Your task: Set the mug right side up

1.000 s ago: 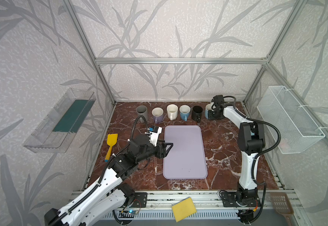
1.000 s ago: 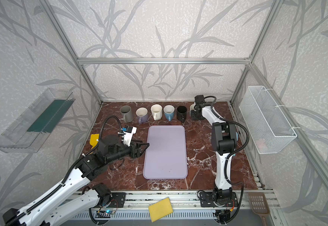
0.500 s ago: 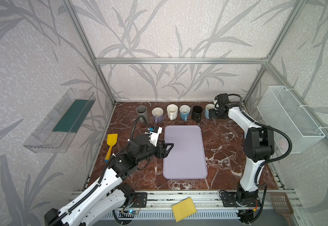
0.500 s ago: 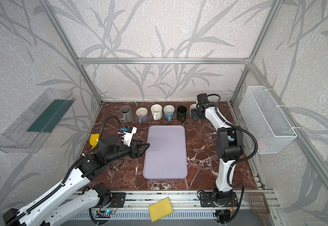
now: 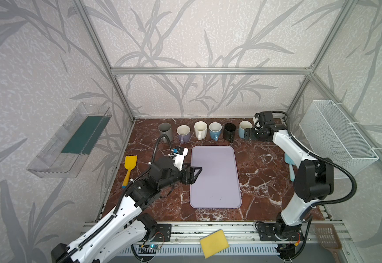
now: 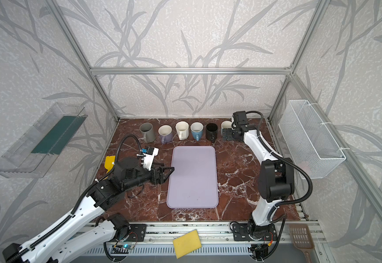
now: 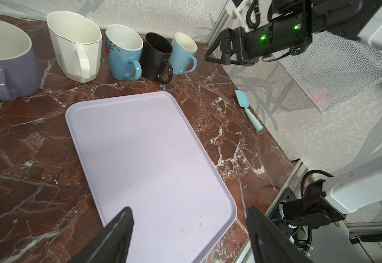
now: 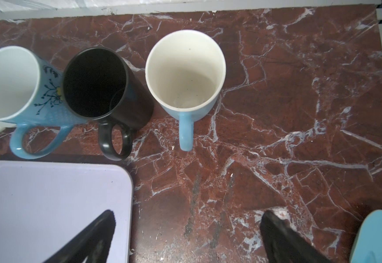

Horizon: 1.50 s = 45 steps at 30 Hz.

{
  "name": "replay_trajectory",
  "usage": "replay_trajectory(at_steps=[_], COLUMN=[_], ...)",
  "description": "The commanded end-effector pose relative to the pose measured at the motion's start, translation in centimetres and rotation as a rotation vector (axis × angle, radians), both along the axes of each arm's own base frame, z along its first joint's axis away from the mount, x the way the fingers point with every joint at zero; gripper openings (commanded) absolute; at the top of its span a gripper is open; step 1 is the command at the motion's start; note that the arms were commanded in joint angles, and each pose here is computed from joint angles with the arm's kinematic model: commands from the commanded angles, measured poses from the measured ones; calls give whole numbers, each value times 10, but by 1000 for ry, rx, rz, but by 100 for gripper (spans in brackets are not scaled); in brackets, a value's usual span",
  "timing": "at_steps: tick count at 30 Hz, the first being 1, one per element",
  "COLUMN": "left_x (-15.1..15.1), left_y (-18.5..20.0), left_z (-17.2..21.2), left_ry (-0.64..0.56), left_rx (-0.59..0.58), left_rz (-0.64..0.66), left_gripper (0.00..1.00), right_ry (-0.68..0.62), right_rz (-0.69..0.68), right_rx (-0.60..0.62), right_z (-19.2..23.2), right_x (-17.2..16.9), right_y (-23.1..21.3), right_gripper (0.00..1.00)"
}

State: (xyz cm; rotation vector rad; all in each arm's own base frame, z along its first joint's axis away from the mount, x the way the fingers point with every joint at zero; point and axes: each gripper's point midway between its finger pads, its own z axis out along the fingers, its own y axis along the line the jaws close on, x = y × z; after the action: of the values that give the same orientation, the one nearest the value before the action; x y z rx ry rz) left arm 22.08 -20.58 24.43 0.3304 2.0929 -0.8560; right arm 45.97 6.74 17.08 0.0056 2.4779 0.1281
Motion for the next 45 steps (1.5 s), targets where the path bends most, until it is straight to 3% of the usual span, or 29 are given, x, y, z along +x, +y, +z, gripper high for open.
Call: replay_trajectory(at_steps=[1, 2, 3, 4, 9, 13, 19, 23, 28, 33, 39, 45], left_x=[3, 4, 5, 6, 22, 48, 84, 108, 134, 129, 117, 120], left_y=[13, 15, 17, 19, 35, 60, 86, 123, 173, 243, 280, 289], left_z=[19, 21, 24, 26, 32, 28, 31, 34, -2, -45, -76, -85], left_ry=[-29, -32, -34, -37, -56, -102, -180, -231, -132, -68, -143, -269], left_rx=[17, 23, 28, 36, 96, 202, 391, 503, 437, 399, 438, 456], left_rz=[60, 71, 84, 97, 210, 388, 576, 786, 880, 1107, 1158, 1130], left_gripper=[86, 88, 99, 99, 99, 99, 99, 99, 99, 99, 99, 99], right_ry=[-113, -134, -154, -170, -262, -407, -499, -537, -581, -624, -603, -610], right_rz=[29, 35, 40, 47, 80, 78, 65, 53, 18, -38, -61, -88], right_rx=[57, 66, 72, 74, 44, 1, -84, -90, -99, -79, -28, -25], right_z=[36, 41, 46, 50, 61, 65, 72, 66, 53, 42, 21, -2], right_x=[-7, -9, -13, -17, -38, -51, -66, -70, -78, -87, -87, -84], right_y=[10, 11, 11, 12, 16, 11, -3, -7, -18, -36, -51, -63], right_gripper=[99, 99, 99, 99, 99, 99, 99, 99, 99, 99, 99, 99])
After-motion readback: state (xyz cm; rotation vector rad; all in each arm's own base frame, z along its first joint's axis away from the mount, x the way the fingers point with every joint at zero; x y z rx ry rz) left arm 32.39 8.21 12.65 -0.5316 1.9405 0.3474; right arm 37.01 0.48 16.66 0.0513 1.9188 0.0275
